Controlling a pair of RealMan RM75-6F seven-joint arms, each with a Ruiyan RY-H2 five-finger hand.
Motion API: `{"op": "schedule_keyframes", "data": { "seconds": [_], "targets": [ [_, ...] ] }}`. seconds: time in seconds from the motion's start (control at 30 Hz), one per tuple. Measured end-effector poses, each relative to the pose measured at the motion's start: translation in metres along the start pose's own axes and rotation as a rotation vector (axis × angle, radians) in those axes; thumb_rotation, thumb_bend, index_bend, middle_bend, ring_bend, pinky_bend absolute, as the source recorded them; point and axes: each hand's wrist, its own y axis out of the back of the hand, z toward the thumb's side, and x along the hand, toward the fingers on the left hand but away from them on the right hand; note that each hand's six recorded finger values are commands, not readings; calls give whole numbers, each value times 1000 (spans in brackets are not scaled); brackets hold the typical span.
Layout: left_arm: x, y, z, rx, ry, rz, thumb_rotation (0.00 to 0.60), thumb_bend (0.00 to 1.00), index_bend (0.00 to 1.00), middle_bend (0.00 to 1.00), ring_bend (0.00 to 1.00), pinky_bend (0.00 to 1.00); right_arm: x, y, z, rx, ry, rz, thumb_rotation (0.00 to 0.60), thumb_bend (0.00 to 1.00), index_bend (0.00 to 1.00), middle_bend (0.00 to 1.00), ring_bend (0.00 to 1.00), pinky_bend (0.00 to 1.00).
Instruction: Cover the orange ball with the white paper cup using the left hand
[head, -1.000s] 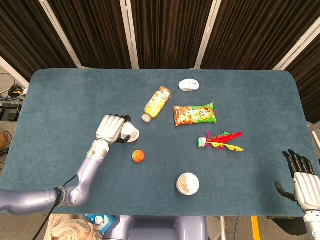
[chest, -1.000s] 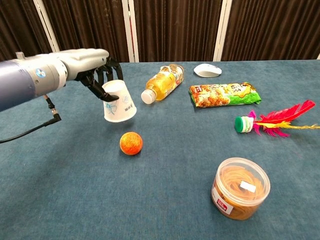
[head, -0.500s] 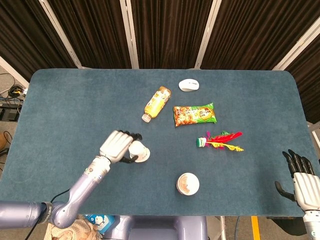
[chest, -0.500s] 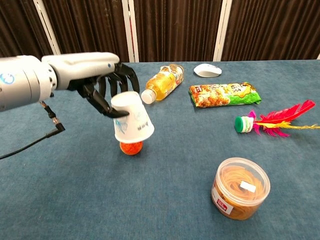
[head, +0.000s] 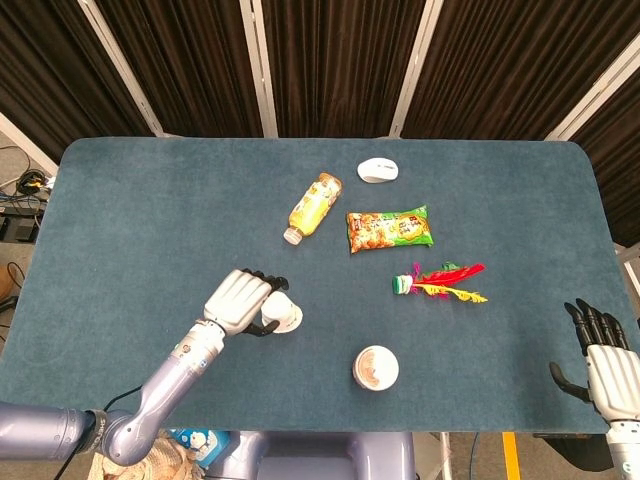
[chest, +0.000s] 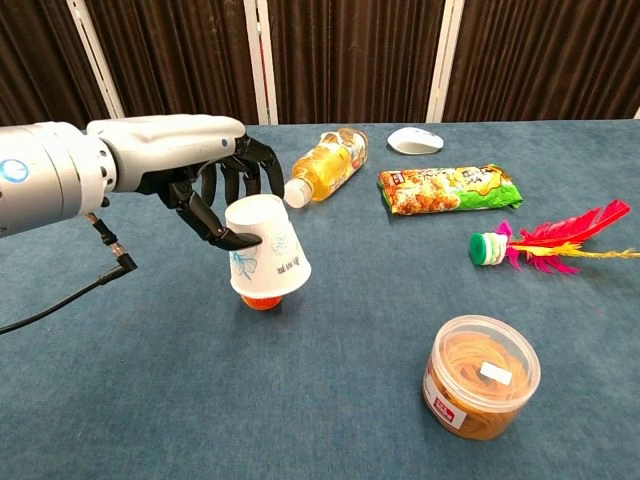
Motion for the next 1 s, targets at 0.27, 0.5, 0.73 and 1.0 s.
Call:
{"op": "schedule_keyframes", "data": {
  "seconds": [0.27,0.5,0.73,1.0],
  "targets": [
    [0,1,-10,30,26,-10,600,295,291,421,366,423,0,-1,1,2,1,1,600,346,0,0,0,26],
    [5,-5,-11,37,31,-15,600,295,289,419,366,423,0,0,1,-1,0,0,600,347,0,0,0,27],
    [10,-17,-15,76,47,-34,600,286,276,405,362,421,0,0,0,-3,-2,0,600,346,0,0,0,26],
    [11,-26,-19,85,70,-62,600,173,122,138,131,212,0,0,0,-1,-3,0,600,346,0,0,0,27]
  ]
}}
